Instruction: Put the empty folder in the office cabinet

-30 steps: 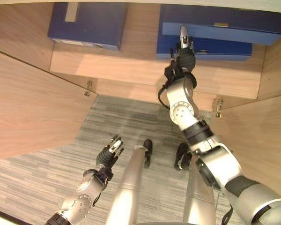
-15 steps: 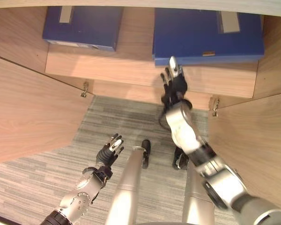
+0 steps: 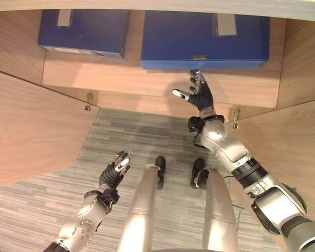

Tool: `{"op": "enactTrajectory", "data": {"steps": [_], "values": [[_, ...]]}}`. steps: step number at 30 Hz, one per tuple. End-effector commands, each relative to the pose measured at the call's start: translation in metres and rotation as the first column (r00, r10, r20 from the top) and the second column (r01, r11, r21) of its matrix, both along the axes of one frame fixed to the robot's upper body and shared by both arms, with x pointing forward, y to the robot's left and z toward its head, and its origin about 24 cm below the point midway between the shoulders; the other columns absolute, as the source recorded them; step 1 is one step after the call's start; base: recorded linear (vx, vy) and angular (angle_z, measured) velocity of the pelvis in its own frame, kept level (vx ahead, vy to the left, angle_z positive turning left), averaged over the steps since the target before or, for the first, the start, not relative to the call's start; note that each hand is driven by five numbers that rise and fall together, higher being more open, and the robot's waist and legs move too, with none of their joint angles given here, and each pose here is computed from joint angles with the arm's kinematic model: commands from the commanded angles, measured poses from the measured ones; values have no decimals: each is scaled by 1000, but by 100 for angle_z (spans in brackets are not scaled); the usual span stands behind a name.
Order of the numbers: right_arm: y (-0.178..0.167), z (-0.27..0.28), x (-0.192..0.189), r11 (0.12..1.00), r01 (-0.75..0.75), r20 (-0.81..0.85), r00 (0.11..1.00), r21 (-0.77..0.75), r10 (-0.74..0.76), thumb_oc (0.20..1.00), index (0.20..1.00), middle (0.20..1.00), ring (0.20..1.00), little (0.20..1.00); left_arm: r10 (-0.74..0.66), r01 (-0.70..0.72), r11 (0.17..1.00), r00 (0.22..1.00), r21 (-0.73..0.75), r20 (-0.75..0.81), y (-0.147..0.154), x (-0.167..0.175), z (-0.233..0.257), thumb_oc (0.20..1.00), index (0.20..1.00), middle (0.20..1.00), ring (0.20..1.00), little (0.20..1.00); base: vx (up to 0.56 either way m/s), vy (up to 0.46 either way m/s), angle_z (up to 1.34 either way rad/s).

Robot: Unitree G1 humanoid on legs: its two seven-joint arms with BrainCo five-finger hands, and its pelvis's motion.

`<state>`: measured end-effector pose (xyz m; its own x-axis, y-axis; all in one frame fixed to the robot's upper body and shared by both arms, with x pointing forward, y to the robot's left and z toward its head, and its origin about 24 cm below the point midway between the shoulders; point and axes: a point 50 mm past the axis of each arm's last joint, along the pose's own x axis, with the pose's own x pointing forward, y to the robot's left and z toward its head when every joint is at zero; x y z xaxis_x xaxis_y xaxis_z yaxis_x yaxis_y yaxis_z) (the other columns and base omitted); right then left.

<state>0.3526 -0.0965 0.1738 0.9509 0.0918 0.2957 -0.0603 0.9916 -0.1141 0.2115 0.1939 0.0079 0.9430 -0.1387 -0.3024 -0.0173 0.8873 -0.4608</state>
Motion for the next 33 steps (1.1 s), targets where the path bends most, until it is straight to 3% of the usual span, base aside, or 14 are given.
{"op": "enactTrajectory", "data": {"steps": [1, 9, 11, 13, 14, 17, 18, 19, 23, 25, 27, 29, 30, 33], "values": [[25, 43, -4, 996, -87, 176, 981, 15, 83, 1000, 1000, 1000, 1000, 1000, -15, 13, 1000, 998, 24, 62, 3, -6, 11, 1000, 1000, 1000, 1000, 1000, 0, 0, 0], [27, 80, 14, 995, -85, 226, 970, -43, 93, 1000, 1000, 1000, 1000, 1000, -34, 32, 999, 995, 19, 92, 4, -3, 16, 1000, 1000, 1000, 1000, 1000, 0, 0, 0], [31, 94, 17, 985, -82, 263, 957, -155, 121, 1000, 1000, 1000, 1000, 1000, -46, 44, 999, 995, 21, 91, 6, -5, 16, 1000, 1000, 1000, 1000, 1000, 0, 0, 0], [20, 115, 26, 908, 71, 342, 936, -414, 83, 1000, 1000, 1000, 1000, 1000, -62, 61, 998, 994, 12, 92, 10, -10, 15, 1000, 1000, 1000, 1000, 1000, 0, 0, 0], [21, 115, 27, 907, 70, 343, 935, -414, 84, 1000, 1000, 1000, 1000, 1000, -62, 61, 998, 994, 12, 93, 10, -10, 15, 1000, 1000, 1000, 1000, 1000, 0, 0, 0], [7, 123, 25, 762, 189, 404, 909, -619, 103, 1000, 1000, 1000, 1000, 1000, -66, 65, 998, 995, 9, 77, 15, -16, 10, 1000, 1000, 1000, 1000, 1000, 0, 0, 0], [6, 123, 25, 761, 189, 403, 909, -620, 102, 1000, 1000, 1000, 1000, 1000, -66, 66, 998, 995, 9, 77, 15, -16, 10, 1000, 1000, 1000, 1000, 1000, 0, 0, 0], [0, 127, 17, 632, 252, 436, 887, -733, 152, 1000, 1000, 1000, 1000, 1000, -77, 76, 997, 995, 21, 67, 17, -19, 7, 1000, 1000, 1000, 1000, 1000, 0, 0, 0], [-15, 121, 2, 480, 266, 418, 876, -836, 243, 1000, 1000, 1000, 1000, 1000, -88, 87, 996, 993, 17, 75, 18, -22, 5, 1000, 1000, 1000, 1000, 1000, 8, 1, -1], [-18, 105, -11, 351, 183, 310, 883, -918, 353, 1000, 1000, 1000, 1000, 1000, -99, 98, 995, 990, 11, 96, 18, -22, 6, 1000, 1000, 1000, 1000, 1000, 0, 0, 0], [-17, 101, -17, 321, 149, 273, 880, -935, 388, 1000, 1000, 1000, 1000, 1000, -102, 102, 995, 990, 7, 101, 17, -22, 7, 1000, 1000, 1000, 1000, 1000, 0, 0, 0], [-17, 80, -32, 173, 3, 86, 877, -985, 473, 1000, 1000, 1000, 1000, 1000, -121, 121, 993, 985, 9, 125, 17, -21, 9, 1000, 1000, 1000, 1000, 1000, 0, 0, 0], [-18, 80, -32, 172, 2, 85, 877, -985, 473, 1000, 1000, 1000, 1000, 1000, -121, 121, 993, 985, 8, 125, 16, -21, 9, 1000, 1000, 1000, 1000, 1000, 0, 0, 0], [-22, 68, -42, 22, -96, -72, 863, -995, 500, 1000, 1000, 1000, 1000, 1000, -141, 142, 990, 977, 1, 159, 14, -18, 14, 1000, 1000, 1000, 1000, 1000, 0, 0, 0]]}}
